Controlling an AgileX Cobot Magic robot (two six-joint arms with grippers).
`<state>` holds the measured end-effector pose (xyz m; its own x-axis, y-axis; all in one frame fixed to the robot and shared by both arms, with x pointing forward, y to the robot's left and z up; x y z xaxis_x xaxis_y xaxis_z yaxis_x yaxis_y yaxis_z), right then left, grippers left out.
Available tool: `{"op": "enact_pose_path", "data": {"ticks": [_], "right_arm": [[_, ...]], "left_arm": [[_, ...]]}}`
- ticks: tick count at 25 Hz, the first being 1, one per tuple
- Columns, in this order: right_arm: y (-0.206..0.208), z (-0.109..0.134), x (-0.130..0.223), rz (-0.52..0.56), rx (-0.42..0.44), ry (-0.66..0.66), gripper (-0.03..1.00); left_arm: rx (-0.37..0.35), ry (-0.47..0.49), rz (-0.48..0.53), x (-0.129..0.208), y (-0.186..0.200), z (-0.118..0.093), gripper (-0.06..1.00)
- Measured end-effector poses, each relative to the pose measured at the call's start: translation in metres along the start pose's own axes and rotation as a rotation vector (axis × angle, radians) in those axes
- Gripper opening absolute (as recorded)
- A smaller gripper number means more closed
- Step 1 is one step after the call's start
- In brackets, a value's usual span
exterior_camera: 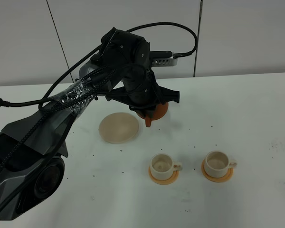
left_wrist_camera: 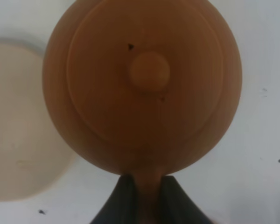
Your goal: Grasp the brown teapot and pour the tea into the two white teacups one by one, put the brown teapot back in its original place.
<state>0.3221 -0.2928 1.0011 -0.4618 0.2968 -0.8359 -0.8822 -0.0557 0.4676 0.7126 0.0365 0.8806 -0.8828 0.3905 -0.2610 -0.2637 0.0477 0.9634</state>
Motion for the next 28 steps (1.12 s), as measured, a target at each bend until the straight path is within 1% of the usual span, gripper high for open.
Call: {"op": "enact_pose_path", "data": {"ticks": [4, 11, 18, 23, 28], "right_arm": [[0.0, 0.0, 0.0, 0.0, 0.0, 0.0, 0.03], [0.0, 0.0, 0.0, 0.0, 0.0, 0.0, 0.03], [0.0, 0.0, 0.0, 0.0, 0.0, 0.0, 0.03], [0.0, 0.0, 0.0, 0.0, 0.0, 0.0, 0.03], [0.0, 0.0, 0.0, 0.0, 0.0, 0.0, 0.03]], "left_arm": [[0.0, -0.047, 0.0, 0.0, 0.0, 0.0, 0.18], [0.009, -0.06, 0.001, 0.0002, 0.0, -0.0016, 0.18], [0.0, -0.18, 0.0, 0.0, 0.0, 0.0, 0.18], [-0.002, -0.214, 0.0, -0.0001, 0.0, 0.0004, 0.18], [-0.003, -0.275, 0.0, -0.0001, 0.0, 0.0006, 0.18]]}}
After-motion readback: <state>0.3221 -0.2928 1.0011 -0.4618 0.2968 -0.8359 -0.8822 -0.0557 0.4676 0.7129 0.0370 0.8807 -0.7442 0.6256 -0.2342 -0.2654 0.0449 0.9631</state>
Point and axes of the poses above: a point on each arm's last joint axis where the gripper is mounted, y pointing back along that axis away from the gripper, z along the wrist's bending axis when the last joint is at zero, x = y × z, the point moved 10 cm from there along -y, pointing out along that axis toward the gripper, and after that the axes turned 13 degrees about -y, right-handed, at the moved point
